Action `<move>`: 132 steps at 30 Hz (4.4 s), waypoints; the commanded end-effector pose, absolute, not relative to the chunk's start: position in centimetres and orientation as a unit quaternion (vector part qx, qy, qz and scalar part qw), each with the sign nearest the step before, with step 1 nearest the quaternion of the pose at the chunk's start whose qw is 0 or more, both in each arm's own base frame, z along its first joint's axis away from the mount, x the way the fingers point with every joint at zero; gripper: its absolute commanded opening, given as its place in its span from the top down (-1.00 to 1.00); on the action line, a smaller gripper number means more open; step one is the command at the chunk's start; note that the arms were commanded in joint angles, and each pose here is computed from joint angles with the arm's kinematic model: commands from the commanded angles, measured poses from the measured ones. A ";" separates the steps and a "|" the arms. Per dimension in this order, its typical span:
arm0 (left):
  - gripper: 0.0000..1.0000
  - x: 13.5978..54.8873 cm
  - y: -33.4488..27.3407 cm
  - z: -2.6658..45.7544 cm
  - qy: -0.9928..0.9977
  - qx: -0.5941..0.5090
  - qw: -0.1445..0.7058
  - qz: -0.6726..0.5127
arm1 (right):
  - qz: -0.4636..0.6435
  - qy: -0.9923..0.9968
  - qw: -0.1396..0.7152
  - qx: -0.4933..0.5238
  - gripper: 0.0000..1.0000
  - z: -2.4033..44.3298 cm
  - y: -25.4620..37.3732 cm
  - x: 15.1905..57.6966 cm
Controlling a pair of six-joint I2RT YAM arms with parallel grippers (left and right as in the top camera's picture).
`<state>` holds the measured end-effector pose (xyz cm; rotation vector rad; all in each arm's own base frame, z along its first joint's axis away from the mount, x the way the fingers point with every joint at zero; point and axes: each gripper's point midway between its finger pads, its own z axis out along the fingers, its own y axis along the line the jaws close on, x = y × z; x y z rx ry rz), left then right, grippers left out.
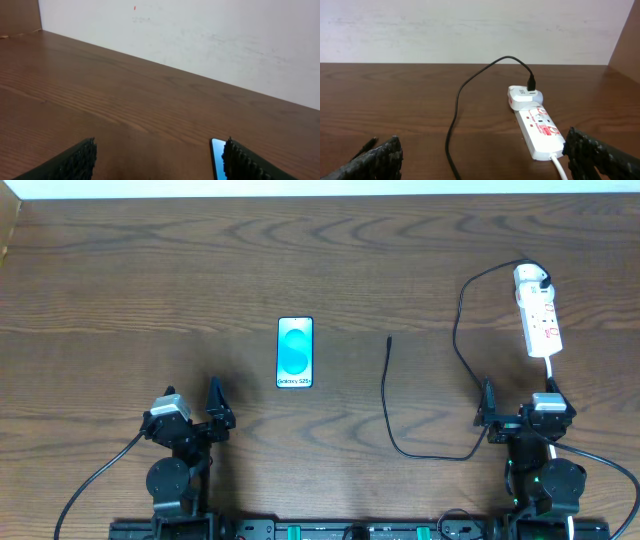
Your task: Plug charger to phone and switch on socket
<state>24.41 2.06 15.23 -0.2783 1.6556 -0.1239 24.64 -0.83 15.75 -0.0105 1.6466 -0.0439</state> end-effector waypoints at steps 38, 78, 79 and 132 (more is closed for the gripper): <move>-0.61 24.3 2.0 13.7 0.749 -0.120 0.649 -0.051 | -0.026 0.732 0.681 -0.006 -0.98 15.7 -1.0 24.6; -0.61 24.3 2.0 13.7 0.749 -0.120 0.649 -0.051 | -0.026 0.732 0.681 -0.007 -0.98 15.7 -1.0 24.6; -0.61 24.3 2.0 13.7 0.749 -0.120 0.649 -0.051 | -0.026 0.732 0.681 -0.007 -0.99 15.7 -1.0 24.6; -0.96 24.2 2.1 15.6 0.739 -0.102 0.664 -0.036 | -0.026 0.732 0.681 -0.006 -0.98 15.7 -1.0 24.6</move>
